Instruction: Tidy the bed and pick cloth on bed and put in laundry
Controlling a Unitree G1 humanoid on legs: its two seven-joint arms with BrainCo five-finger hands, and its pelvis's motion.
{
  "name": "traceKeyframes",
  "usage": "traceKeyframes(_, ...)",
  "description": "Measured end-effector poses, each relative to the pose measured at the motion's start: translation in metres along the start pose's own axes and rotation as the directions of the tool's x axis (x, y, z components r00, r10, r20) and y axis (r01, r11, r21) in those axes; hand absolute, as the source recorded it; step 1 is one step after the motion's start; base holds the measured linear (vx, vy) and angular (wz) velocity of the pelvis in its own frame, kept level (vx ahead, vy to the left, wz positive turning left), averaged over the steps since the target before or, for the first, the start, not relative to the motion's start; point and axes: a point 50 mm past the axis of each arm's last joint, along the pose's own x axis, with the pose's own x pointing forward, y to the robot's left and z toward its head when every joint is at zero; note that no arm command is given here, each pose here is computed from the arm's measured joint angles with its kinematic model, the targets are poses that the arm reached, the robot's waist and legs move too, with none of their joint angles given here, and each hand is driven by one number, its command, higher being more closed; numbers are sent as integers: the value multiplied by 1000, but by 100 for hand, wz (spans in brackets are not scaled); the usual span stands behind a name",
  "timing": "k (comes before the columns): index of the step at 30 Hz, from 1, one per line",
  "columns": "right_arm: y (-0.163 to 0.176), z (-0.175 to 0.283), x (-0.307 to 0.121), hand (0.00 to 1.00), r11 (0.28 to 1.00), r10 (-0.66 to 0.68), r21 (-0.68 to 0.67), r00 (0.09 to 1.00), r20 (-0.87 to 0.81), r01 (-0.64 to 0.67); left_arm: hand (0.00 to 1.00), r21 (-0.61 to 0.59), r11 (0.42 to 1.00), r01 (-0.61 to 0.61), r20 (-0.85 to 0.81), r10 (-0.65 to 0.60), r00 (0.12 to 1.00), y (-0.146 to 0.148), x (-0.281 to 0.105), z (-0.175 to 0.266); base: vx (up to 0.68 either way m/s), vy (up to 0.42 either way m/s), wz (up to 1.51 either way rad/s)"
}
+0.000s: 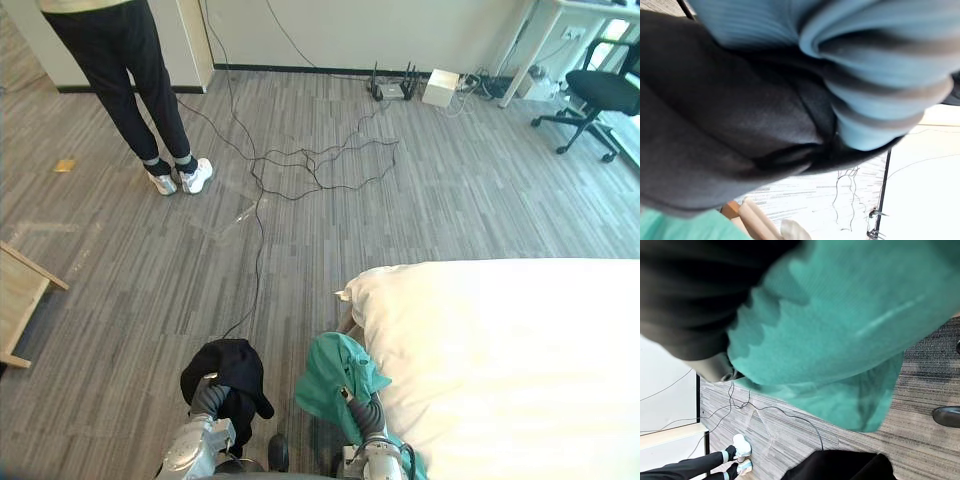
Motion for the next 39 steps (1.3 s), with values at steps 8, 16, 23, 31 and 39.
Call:
traceKeyframes(8,-6,-11,2,100,1000,8,-7,999,-40,-8,100,52,997,56,-58,-53,997,0,-12,-17,4,-8,-3)
traceKeyframes(16,-20,-23,6,100,996,-55,66,993,-102,62,100,91,995,36,-75,-29,997,-3,-10,-22,-30,-10,-5)
traceKeyframes(23,-43,-23,5,100,983,-144,102,985,-99,154,100,19,997,-75,-39,76,996,2,-2,-12,-21,-16,30)
traceKeyframes(31,-48,-18,9,100,974,-185,115,978,-95,195,100,-9,995,-99,-44,99,994,5,0,-11,79,13,9)
traceKeyframes(39,-55,-31,6,100,967,-215,102,963,-160,233,100,-4,994,-107,-68,107,992,9,-4,-18,238,121,5)
